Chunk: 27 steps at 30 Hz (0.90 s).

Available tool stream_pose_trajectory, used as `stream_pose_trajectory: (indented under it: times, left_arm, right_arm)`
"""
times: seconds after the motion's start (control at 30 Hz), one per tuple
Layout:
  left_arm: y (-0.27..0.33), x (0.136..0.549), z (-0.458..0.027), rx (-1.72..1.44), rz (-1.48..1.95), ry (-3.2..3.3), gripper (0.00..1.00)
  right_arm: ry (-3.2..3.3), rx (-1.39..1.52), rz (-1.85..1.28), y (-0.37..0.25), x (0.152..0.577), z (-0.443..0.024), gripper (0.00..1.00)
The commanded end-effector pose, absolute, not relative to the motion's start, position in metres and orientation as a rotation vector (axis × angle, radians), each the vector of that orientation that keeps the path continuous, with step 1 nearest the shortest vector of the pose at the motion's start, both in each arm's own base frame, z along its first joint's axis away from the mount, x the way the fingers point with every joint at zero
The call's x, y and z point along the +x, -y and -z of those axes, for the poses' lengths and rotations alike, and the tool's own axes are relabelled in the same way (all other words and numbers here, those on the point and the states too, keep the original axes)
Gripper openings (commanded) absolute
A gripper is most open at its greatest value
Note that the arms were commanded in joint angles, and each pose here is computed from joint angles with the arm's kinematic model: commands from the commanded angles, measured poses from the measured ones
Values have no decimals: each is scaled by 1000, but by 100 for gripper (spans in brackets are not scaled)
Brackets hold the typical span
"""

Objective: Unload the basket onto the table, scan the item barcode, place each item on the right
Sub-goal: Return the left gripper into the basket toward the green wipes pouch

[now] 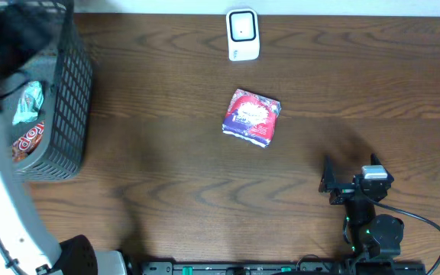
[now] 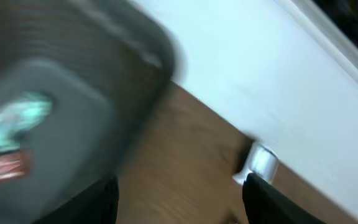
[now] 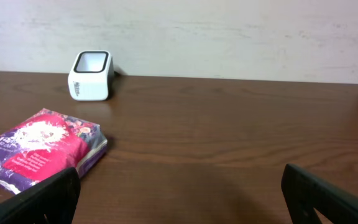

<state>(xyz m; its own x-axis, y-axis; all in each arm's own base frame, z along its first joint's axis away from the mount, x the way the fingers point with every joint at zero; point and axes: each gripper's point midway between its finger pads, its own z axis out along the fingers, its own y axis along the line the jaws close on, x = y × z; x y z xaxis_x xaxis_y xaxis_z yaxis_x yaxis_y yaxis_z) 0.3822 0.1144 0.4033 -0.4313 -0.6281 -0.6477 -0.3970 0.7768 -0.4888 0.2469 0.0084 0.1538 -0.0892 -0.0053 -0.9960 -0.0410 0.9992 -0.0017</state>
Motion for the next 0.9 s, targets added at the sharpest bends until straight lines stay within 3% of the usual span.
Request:
stream_pose_trajectory:
  times: [0.0,0.33,0.87]
  left_arm:
    - [-160,367,-384,-892,266,-2086,64]
    - [-248,346,-296,-1228,-66,-2177,63]
    - [-270,396,-189,-1021,-204,-2492,63]
  right_arm:
    - [-1662,-17,-33,-7,247,-153,99]
    - [-1662,-16,-33,-7,247,-153,99]
    - [-1662,-16,-33,-7,247,-153,99]
